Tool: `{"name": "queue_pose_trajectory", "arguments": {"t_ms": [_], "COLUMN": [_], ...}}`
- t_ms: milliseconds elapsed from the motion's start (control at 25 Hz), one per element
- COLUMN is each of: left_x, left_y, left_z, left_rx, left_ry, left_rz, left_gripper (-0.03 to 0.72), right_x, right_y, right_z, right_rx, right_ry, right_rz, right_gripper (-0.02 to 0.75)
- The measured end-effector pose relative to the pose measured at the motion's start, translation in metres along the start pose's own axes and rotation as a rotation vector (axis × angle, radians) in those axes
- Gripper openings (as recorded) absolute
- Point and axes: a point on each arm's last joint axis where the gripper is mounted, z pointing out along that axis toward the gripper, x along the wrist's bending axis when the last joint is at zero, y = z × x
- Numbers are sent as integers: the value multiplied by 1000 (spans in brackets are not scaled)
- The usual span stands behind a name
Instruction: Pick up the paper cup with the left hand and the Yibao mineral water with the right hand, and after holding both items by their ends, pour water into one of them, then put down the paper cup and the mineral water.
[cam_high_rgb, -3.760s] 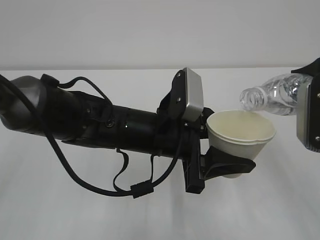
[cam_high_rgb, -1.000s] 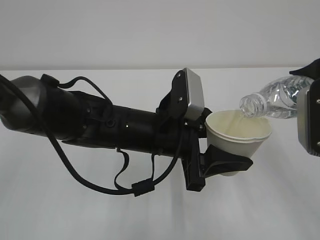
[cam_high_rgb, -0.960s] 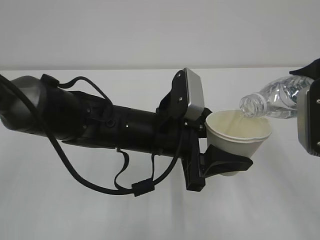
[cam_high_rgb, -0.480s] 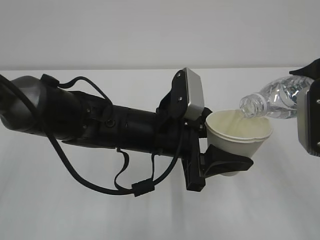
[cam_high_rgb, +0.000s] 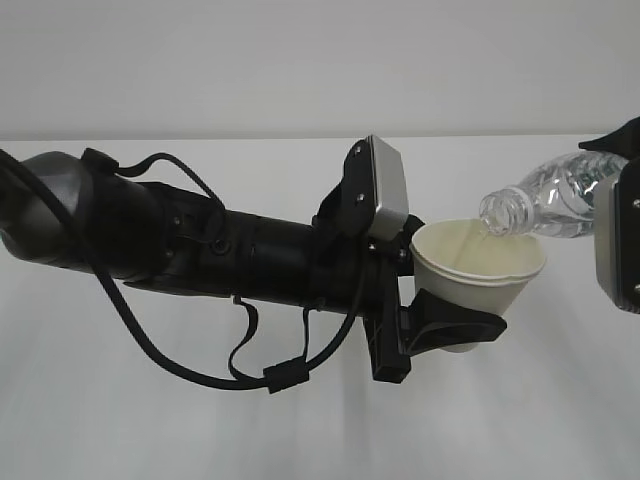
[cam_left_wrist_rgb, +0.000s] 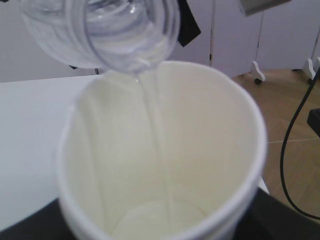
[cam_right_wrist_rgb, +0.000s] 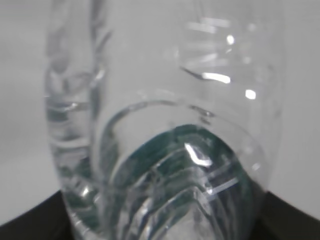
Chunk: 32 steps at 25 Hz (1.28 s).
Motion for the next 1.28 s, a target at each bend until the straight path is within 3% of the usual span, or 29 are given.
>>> {"name": "queue_pose_trajectory", "arguments": {"t_ms": [1280], "left_x": [-1], "left_y": [2], "left_z": [0], "left_rx": [-18], "left_ry": [-13], "left_rz": [-2], "left_gripper": [435], "right_x": [-1], "right_y": [0], "right_z": [0], "right_rx": [0], "right_ry": [-2], "right_rz": [-18], "right_gripper": [466]}}
